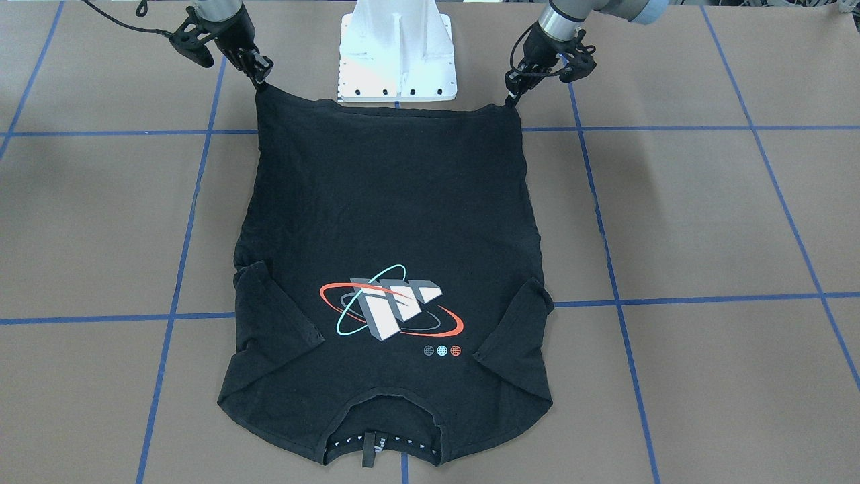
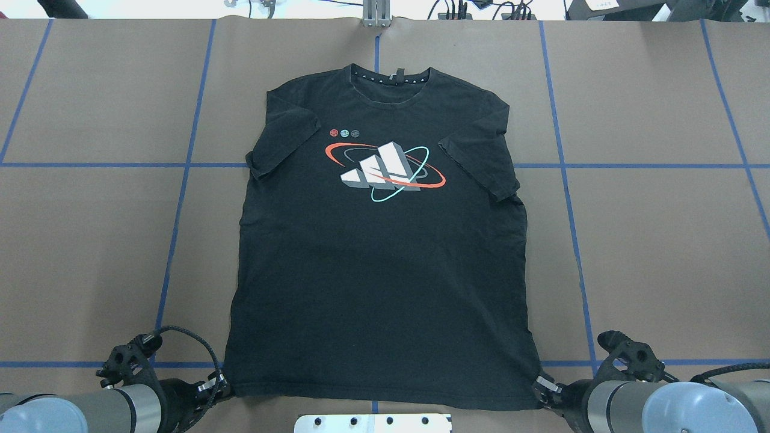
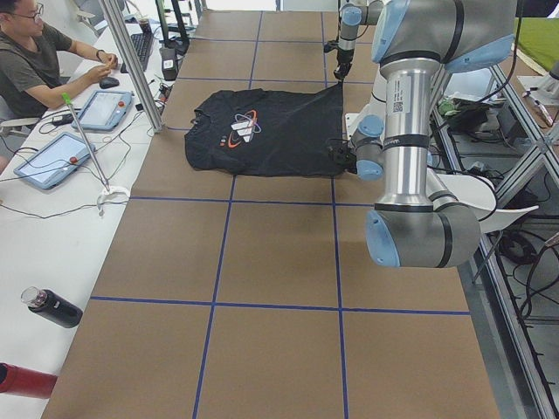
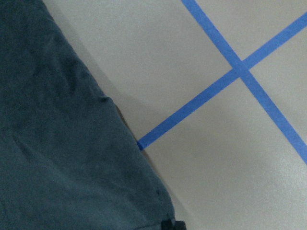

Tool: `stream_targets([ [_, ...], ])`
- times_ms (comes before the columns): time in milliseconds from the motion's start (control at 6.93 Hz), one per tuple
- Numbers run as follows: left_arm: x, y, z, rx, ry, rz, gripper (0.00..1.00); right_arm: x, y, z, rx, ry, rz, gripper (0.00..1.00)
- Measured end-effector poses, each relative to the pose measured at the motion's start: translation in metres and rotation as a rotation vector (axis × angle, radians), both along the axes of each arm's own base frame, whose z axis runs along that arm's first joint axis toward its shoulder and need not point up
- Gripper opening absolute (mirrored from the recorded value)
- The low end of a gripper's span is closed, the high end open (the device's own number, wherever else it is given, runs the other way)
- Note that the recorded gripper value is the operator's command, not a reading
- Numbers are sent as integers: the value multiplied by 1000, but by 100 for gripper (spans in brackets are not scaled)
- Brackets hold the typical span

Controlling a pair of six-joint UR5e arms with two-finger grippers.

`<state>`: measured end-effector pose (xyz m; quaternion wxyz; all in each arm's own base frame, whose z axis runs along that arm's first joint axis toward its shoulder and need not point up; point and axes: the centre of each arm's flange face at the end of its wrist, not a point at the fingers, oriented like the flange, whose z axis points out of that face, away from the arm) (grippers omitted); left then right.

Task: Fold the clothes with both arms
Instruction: 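Grasp both hem corners with the left and right grippers, then lift the hem with both grippers and carry it toward the collar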

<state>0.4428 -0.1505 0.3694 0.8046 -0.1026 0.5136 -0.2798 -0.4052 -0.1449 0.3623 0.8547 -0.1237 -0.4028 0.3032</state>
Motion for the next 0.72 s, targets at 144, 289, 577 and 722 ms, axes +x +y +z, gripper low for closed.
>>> stream_targets([
  [144, -8, 2, -13, -11, -4, 20, 0, 3, 0, -3, -5, -6, -3, 0],
  [289, -17, 4, -20, -15, -9, 35, 0, 8, -1, -6, -15, -13, -11, 0],
  [577, -46, 8, -33, -25, 4, 69, 0, 20, -2, -13, -36, -25, -26, 0],
  [722, -54, 8, -39, -31, 13, 79, 0, 27, -4, -16, -45, -31, -30, 0],
])
